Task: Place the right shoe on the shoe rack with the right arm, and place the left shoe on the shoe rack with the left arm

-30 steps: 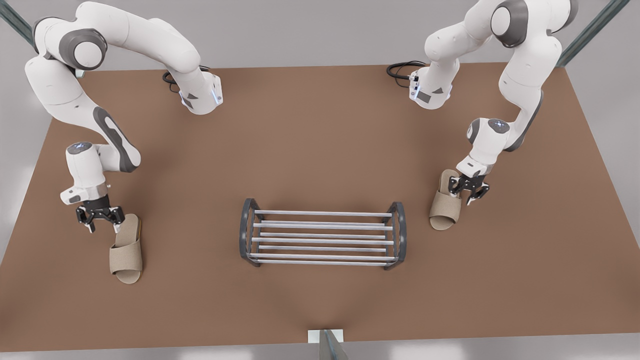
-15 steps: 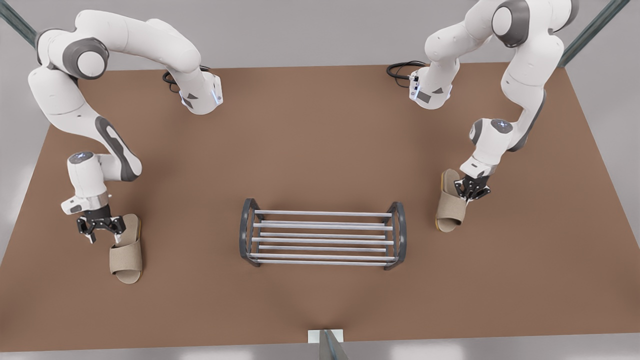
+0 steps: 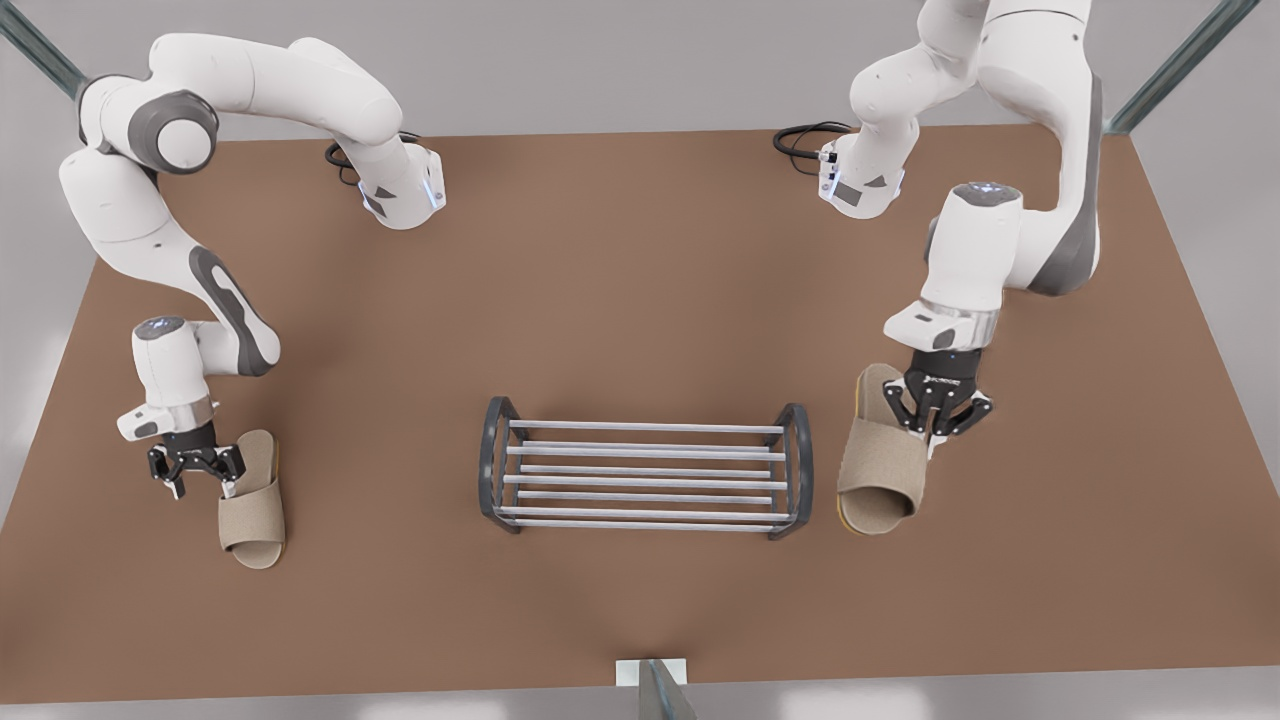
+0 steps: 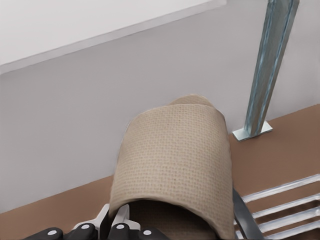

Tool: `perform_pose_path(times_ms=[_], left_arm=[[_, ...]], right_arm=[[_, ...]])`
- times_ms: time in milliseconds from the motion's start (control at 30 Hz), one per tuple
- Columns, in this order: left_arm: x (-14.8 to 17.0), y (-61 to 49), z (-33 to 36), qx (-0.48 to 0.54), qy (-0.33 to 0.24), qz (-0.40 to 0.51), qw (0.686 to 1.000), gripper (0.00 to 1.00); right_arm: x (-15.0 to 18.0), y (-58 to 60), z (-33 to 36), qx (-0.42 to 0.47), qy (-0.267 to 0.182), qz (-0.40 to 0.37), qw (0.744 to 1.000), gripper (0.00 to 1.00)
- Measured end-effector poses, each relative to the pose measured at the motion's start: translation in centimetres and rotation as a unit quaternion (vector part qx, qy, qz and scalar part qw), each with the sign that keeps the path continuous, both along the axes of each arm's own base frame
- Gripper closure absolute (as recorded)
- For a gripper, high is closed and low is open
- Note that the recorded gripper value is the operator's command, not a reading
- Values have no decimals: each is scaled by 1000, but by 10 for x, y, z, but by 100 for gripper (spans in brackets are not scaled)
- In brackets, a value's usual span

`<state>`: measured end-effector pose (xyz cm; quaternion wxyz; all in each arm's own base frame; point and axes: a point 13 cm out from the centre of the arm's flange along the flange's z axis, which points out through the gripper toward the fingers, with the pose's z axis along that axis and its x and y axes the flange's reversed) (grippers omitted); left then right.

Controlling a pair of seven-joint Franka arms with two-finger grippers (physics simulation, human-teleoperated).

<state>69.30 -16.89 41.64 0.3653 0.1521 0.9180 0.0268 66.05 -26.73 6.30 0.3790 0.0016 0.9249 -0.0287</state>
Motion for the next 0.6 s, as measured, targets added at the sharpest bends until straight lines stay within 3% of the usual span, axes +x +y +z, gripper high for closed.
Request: perform_pose_path(times_ms=[233, 433, 500, 533, 600], left_arm=[[-38, -197, -17, -23, 113, -14, 993, 79], [-42, -196, -106, 67, 139, 56, 986, 79], [-38, -187, -123, 83, 133, 82, 984, 79], [-36, -184, -129, 88, 129, 95, 983, 79], [-37, -184, -142, 95, 123, 113, 981, 79]], right_arm=[[7, 7, -5, 3, -1, 4, 1000, 0], [10, 18, -9, 6, 1, 10, 1000, 0], [12, 23, -9, 7, 0, 11, 1000, 35], [12, 23, -9, 8, 1, 11, 1000, 47], [12, 24, -9, 9, 1, 9, 1000, 48]])
